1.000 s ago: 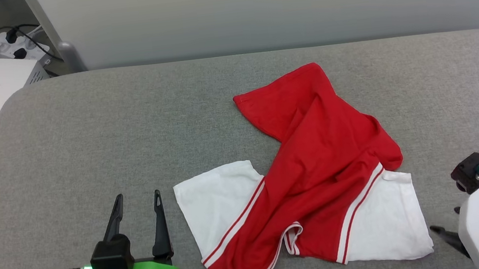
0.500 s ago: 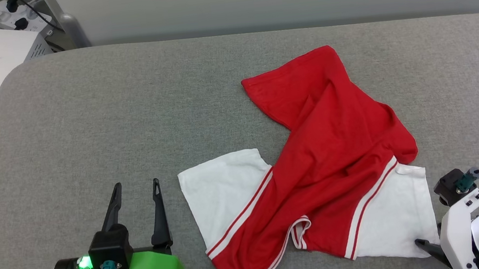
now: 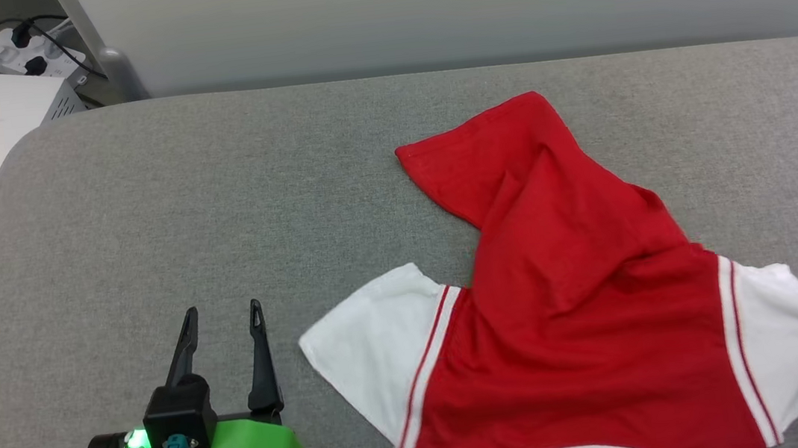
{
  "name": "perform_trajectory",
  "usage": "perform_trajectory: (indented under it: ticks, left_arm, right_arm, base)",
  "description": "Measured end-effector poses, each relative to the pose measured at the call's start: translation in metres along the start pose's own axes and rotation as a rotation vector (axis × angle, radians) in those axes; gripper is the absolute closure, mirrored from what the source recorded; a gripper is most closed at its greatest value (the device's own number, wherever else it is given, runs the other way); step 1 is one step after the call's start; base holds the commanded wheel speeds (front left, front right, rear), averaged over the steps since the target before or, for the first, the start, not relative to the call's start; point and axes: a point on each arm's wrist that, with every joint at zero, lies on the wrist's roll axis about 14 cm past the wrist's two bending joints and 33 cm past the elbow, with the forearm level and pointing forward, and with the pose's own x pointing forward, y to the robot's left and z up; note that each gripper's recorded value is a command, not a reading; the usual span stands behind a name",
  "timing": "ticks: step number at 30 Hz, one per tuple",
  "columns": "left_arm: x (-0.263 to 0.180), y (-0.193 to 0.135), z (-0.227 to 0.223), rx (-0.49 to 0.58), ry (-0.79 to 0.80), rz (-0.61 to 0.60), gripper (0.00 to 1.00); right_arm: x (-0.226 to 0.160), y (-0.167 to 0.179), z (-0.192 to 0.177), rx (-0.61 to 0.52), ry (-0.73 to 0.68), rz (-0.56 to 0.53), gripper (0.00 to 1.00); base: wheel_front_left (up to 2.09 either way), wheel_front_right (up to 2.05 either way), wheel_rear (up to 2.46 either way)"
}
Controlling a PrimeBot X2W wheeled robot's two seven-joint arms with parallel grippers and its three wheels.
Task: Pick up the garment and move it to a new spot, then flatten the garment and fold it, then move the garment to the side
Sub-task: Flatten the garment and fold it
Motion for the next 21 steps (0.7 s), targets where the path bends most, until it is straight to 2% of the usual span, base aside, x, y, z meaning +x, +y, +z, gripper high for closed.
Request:
perform_trajectory:
  ticks: [2, 3, 4, 5, 6, 10, 14, 18, 21]
  left_arm:
    - [0.0, 0.002, 0.0, 0.001, 0.002, 0.005, 0.0]
    - [-0.001, 0.004, -0.001, 0.002, 0.005, 0.011, 0.0]
    - [-0.001, 0.005, -0.002, 0.003, 0.006, 0.014, 0.0]
    - [-0.001, 0.005, -0.002, 0.003, 0.006, 0.016, 0.0]
    - [-0.001, 0.006, -0.002, 0.003, 0.006, 0.017, 0.0]
    - [-0.002, 0.008, -0.001, 0.006, 0.004, 0.013, 0.0]
    - [-0.004, 0.012, 0.006, 0.029, -0.016, -0.004, 0.0]
    - [0.0, 0.018, 0.019, 0.073, -0.051, -0.046, 0.0]
    - [0.008, 0.015, 0.032, 0.109, -0.088, -0.1, 0.0]
  right_arm:
    - [-0.002, -0.019, -0.006, 0.046, 0.014, -0.045, 1.0]
    - [0.0, -0.028, -0.021, 0.081, 0.046, -0.07, 1.0]
    - [0.001, -0.025, -0.025, 0.089, 0.053, -0.065, 0.88]
    - [0.004, -0.019, -0.028, 0.103, 0.055, -0.051, 0.55]
    - [0.006, -0.012, -0.029, 0.117, 0.045, -0.037, 0.0]
    - [0.003, -0.016, -0.007, 0.114, -0.109, -0.063, 0.0]
    - [-0.014, -0.028, 0.039, 0.083, -0.367, -0.121, 0.0]
    - [-0.042, -0.02, 0.089, 0.004, -0.647, -0.16, 0.0]
    - [-0.06, -0.008, 0.11, -0.014, -0.791, -0.172, 0.0]
  base:
    - [0.0, 0.0, 0.0]
    - [0.0, 0.0, 0.0]
    - [0.0, 0.0, 0.0]
    - [0.0, 0.0, 0.0]
    - [0.0, 0.0, 0.0]
    - [0.0, 0.0, 0.0]
    - [0.0, 0.0, 0.0]
    - [0.0, 0.0, 0.0]
    - [0.0, 0.0, 0.0]
